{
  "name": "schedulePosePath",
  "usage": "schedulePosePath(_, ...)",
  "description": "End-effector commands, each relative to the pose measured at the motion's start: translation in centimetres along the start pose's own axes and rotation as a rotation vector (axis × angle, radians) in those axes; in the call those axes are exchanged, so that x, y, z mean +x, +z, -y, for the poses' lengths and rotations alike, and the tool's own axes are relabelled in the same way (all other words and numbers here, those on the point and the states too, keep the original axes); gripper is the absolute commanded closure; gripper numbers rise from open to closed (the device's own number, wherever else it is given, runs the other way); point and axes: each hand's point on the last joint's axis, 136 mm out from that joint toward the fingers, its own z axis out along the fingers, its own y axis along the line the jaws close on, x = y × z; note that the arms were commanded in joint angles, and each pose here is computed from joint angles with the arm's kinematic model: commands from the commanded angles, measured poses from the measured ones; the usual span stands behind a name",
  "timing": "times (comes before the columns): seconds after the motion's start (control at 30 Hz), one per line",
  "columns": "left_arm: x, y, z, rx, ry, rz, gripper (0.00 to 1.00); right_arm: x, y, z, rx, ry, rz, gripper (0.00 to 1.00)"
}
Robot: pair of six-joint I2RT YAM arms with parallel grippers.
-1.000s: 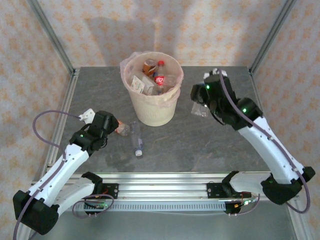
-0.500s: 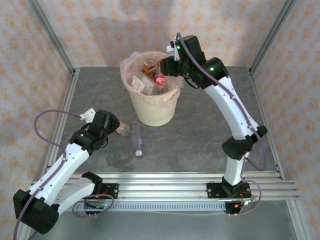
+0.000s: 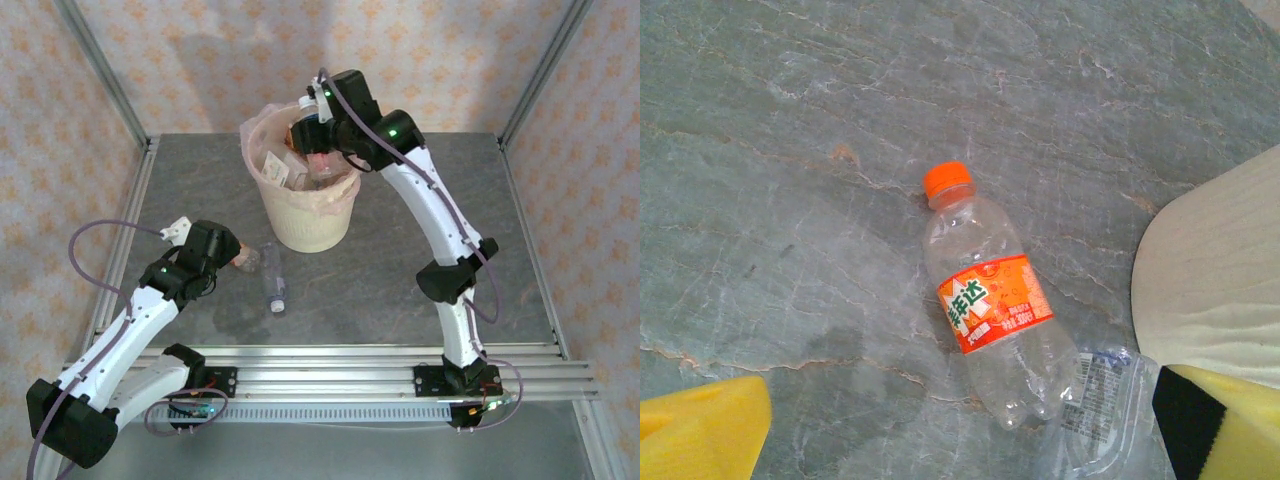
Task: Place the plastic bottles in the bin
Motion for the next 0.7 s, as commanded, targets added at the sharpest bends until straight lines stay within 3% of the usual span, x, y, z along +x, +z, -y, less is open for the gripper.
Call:
schedulePosePath(0.0, -1.0, -0.5, 0.4, 0.004, -0.014, 0.023, 0.0, -0.1, 0.7, -0.1, 0.015, -0.035, 0.003, 0.46)
schedulePosePath(0.27, -1.1, -0.7, 0.2, 0.002, -0.012, 0.027, 0.0, 1.2, 3.2, 1.7, 0.115, -0.071, -0.04, 0.42)
schedulePosePath(0.33, -1.1, -0.7, 0.2, 0.003, -0.014, 0.027, 0.0, 1.5, 3.6, 1.8, 0.124, -0.079, -0.051, 0.36)
schedulePosePath(0.47, -1.2, -0.7, 0.2, 0.002, -0.013, 0.029, 0.0, 1.6, 3.8, 1.9, 0.137, -0.092, -0.053, 0.15)
schedulePosePath(0.67, -1.2, -0.7, 0.1, -0.001, -0.013, 0.029, 0.0, 0.5, 2.6, 1.1, 0.121, -0.102, -0.013, 0.05)
